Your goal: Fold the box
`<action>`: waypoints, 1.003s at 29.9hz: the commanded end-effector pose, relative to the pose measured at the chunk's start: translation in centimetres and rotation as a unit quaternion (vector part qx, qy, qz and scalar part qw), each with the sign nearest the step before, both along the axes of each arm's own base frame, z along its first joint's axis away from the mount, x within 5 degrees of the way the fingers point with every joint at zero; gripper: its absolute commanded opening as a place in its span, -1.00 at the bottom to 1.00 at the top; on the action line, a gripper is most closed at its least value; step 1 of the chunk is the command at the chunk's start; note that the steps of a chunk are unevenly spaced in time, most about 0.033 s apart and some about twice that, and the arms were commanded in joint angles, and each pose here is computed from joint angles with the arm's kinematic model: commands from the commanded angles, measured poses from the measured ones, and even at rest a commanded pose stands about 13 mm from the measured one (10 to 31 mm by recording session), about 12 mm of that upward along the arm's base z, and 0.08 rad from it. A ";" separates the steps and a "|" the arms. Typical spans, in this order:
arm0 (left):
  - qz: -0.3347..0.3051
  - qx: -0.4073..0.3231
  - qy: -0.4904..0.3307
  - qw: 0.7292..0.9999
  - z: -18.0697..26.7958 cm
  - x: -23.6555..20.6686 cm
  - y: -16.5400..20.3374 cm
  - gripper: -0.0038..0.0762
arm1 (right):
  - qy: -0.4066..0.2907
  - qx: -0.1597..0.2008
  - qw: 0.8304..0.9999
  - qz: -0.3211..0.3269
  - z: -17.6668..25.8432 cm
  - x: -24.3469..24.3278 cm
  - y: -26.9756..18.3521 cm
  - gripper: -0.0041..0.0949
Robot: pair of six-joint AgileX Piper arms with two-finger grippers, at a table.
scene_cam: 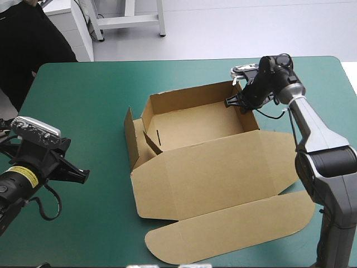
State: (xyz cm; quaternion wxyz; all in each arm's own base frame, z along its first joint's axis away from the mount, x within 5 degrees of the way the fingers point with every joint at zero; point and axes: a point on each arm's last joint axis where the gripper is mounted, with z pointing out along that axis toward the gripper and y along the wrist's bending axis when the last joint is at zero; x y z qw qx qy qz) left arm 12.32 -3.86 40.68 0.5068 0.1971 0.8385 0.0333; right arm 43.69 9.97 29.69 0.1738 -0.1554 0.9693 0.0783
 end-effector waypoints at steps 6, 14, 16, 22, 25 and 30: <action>-0.005 -0.014 -0.043 0.999 1.3 0.0 0.0 -0.92 | -0.139 0.061 0.988 0.005 12.1 -5.8 -3.6 -0.96; -0.007 -0.033 -0.045 0.998 1.1 1.3 -0.9 -0.92 | -0.222 0.096 0.970 0.006 18.1 -11.5 -6.2 -0.96; -0.004 -0.032 -0.033 0.999 0.7 2.1 -1.4 -0.92 | -0.234 0.090 0.968 0.001 18.8 -13.2 -6.9 -0.96; -0.010 -0.016 -0.016 1.000 -0.4 4.4 -2.7 -0.86 | -0.258 0.072 0.963 0.002 19.8 -18.0 -8.1 -0.96; 0.010 -0.019 -0.011 1.000 -0.4 5.8 -2.5 -0.86 | -0.270 0.066 0.961 -0.014 20.2 -19.8 -8.9 -0.96; 0.016 -0.038 0.025 0.999 -0.9 7.9 -1.3 -0.85 | -0.285 0.062 0.956 -0.027 20.9 -21.3 -9.4 -0.96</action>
